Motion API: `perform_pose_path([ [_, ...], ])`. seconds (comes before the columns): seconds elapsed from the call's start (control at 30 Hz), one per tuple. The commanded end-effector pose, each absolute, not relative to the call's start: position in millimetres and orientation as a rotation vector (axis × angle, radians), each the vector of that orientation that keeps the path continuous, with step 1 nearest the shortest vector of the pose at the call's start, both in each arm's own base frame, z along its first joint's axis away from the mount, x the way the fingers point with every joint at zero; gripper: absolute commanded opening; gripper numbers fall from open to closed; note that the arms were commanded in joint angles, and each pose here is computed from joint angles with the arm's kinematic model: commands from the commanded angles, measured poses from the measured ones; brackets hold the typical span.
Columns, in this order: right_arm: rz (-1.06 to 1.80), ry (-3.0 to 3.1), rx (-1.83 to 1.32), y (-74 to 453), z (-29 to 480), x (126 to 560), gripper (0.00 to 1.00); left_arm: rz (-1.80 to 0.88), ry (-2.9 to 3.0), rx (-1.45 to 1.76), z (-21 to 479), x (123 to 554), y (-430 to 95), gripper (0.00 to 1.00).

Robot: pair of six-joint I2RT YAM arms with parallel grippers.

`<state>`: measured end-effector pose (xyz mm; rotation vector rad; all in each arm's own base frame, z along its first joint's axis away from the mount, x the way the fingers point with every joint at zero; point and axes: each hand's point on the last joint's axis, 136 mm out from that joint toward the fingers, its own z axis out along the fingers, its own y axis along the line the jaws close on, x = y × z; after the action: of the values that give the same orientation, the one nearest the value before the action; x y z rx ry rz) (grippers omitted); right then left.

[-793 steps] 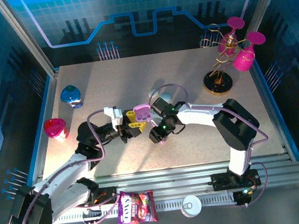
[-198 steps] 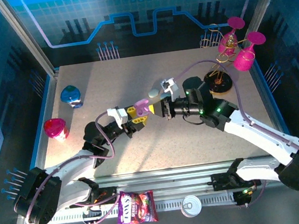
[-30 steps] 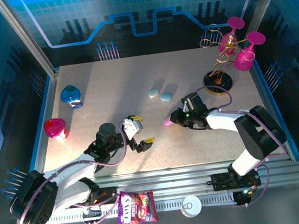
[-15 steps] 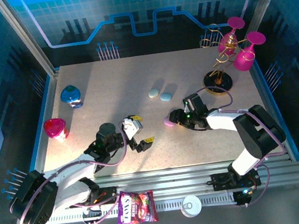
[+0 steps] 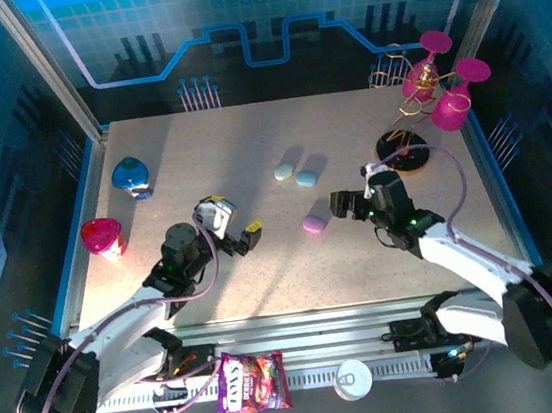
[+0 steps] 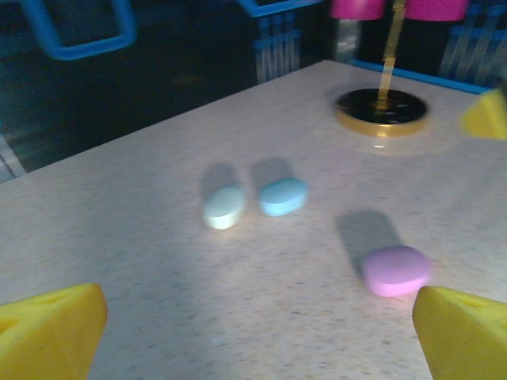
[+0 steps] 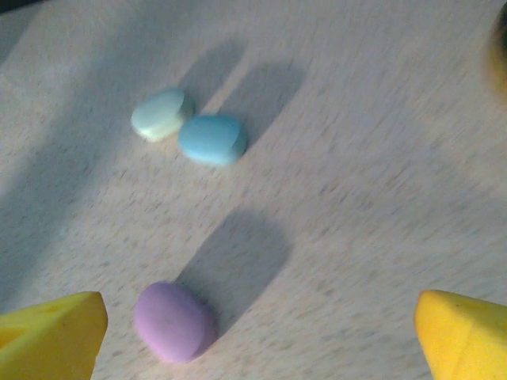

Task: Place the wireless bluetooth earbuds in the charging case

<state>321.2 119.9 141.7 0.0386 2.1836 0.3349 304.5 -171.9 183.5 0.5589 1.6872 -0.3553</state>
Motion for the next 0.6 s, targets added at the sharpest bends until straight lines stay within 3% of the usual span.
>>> perform_pose_path([
  [0.0,-0.026,2.055,-0.106,75,154,330,1.0,-0.125,1.758,0.413,186,326,-129,0.99],
  [0.27,-0.198,1.866,-0.142,38,141,358,1.0,-0.004,1.836,0.204,129,352,-64,0.99],
  [0.57,-0.097,1.818,-0.123,28,114,384,1.0,-0.086,1.878,0.103,113,388,-36,0.99],
])
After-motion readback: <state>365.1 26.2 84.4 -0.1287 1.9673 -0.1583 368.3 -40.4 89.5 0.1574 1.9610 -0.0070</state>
